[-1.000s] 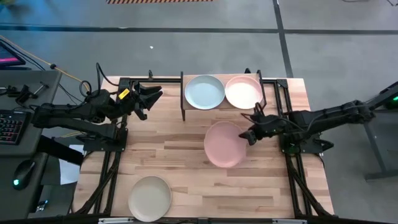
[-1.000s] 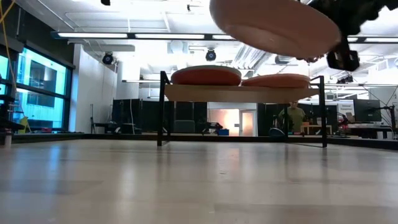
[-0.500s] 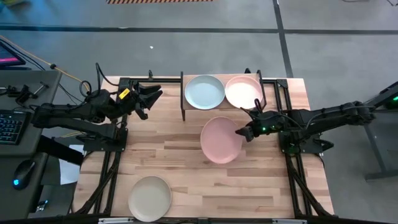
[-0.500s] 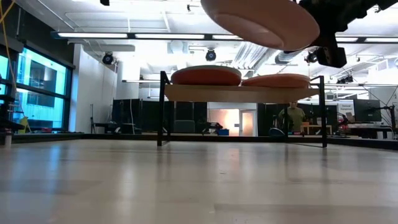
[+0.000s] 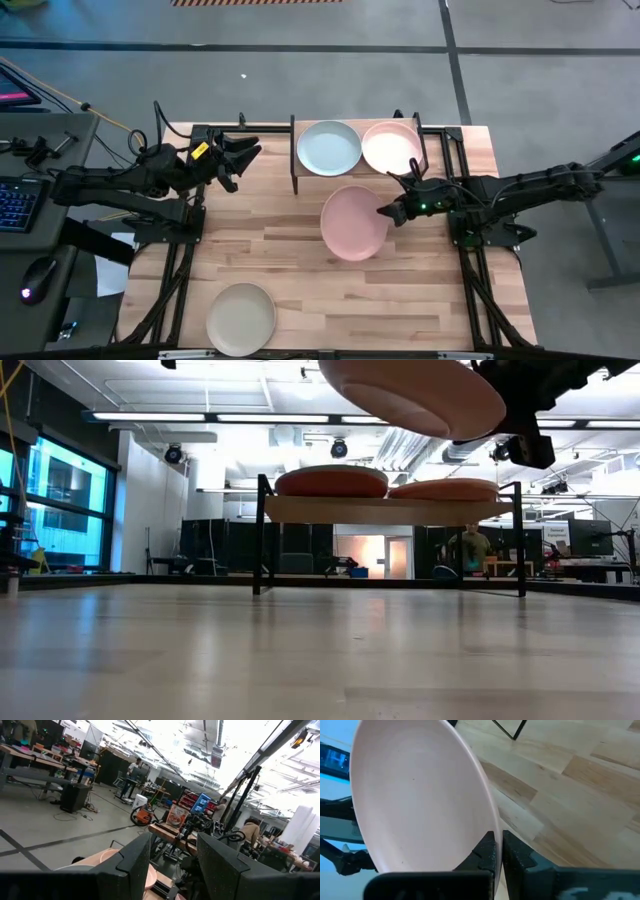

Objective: Place and stack plates onto a shelf
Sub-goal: Stack the pink plate into the blue plate

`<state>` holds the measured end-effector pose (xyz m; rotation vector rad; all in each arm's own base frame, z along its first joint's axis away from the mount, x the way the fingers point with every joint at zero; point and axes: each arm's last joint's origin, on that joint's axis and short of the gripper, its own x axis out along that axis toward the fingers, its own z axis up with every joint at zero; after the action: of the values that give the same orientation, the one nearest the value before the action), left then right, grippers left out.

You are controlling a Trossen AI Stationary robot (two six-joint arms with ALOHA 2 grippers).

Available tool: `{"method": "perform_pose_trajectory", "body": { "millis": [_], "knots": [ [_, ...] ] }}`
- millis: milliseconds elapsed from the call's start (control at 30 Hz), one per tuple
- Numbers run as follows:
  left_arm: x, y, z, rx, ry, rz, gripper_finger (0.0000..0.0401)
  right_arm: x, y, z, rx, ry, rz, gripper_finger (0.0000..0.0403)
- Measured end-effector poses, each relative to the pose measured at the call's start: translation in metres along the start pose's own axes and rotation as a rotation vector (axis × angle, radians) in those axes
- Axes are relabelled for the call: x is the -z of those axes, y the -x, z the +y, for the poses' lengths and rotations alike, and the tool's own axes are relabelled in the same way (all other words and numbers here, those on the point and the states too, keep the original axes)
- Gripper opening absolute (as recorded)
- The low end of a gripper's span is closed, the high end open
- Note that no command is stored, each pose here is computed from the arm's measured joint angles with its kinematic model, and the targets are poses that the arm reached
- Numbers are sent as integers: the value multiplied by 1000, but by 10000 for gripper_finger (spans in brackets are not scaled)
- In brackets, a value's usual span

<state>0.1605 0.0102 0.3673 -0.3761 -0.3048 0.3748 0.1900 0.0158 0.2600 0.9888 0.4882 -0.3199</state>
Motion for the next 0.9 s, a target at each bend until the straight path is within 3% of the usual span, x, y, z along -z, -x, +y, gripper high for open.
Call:
{"method": "perform_pose_trajectory", "body": {
  "millis": [167,233,500,700,900],
  "knots": [
    [0,0,0,0,7,-1,152,-11,2,7,-28,-142,-121,0],
    [0,0,0,-1,7,-1,152,-28,4,14,-12,-194,-223,0],
    [0,0,0,-9,7,-4,152,-120,-9,19,161,-161,-439,0],
    [0,0,0,-9,9,-4,152,-169,-36,6,226,-162,-335,0],
    [0,0,0,7,9,3,152,-184,-49,-4,314,-141,-183,0]
  ]
}}
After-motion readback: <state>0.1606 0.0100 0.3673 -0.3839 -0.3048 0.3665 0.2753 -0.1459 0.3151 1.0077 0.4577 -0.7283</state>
